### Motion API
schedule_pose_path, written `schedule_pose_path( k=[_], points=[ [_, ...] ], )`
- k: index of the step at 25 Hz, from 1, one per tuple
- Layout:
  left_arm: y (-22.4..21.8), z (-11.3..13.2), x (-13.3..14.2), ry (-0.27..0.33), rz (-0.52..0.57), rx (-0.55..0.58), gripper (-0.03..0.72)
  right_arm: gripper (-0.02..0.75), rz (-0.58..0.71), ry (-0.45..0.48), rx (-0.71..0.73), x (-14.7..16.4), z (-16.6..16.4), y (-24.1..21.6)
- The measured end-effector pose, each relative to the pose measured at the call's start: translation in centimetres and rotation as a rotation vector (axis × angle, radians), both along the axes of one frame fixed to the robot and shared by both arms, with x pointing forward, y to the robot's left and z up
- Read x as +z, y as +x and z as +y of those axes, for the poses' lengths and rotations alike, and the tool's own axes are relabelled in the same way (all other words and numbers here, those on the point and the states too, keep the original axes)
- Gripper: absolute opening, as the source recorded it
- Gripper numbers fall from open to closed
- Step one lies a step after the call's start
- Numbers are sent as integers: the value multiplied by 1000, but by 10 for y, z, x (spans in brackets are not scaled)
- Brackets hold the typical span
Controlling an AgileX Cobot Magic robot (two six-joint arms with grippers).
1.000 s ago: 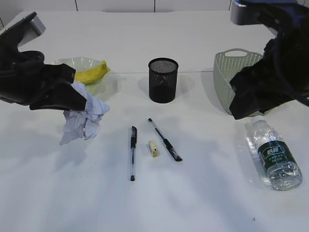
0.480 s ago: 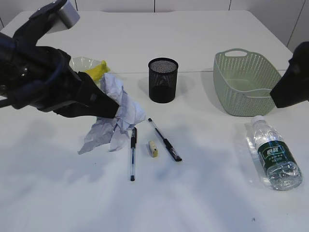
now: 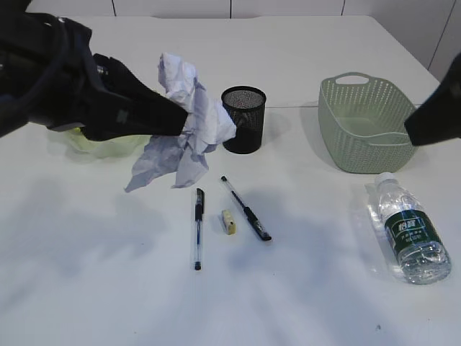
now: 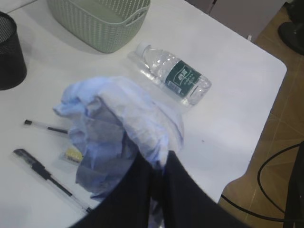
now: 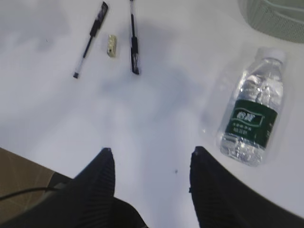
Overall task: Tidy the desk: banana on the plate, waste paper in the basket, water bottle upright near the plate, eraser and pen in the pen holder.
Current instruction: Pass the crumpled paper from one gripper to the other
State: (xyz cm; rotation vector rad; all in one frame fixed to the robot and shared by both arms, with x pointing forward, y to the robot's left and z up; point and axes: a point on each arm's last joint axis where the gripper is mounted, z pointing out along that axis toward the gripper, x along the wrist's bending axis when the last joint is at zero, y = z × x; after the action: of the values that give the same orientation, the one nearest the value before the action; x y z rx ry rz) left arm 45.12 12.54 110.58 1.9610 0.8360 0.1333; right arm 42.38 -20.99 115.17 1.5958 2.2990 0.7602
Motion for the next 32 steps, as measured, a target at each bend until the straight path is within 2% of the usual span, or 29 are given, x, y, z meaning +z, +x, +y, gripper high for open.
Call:
schedule_pose_path(
  k=[6, 14, 19, 22, 27, 32],
  points=[
    [-3, -5, 5, -45, -50, -70, 7, 385, -121, 148, 65, 10, 14, 7],
    [-9, -8, 5, -33, -84, -180, 7, 385, -179, 314, 256, 5, 45, 30],
    [-12, -9, 4, -22, -89, -213, 7, 393, -198, 453, 384, 1, 65, 42],
    [-12, -9, 4, -18, -97, -220, 6, 430, -210, 525, 414, -1, 73, 48],
    [-12, -9, 4, -17, -100, -222, 6, 550, -166, 567, 395, -14, 82, 62],
    [-12, -9, 4, -16, -102, -224, 6, 582, -152, 628, 388, -19, 88, 69]
  ],
)
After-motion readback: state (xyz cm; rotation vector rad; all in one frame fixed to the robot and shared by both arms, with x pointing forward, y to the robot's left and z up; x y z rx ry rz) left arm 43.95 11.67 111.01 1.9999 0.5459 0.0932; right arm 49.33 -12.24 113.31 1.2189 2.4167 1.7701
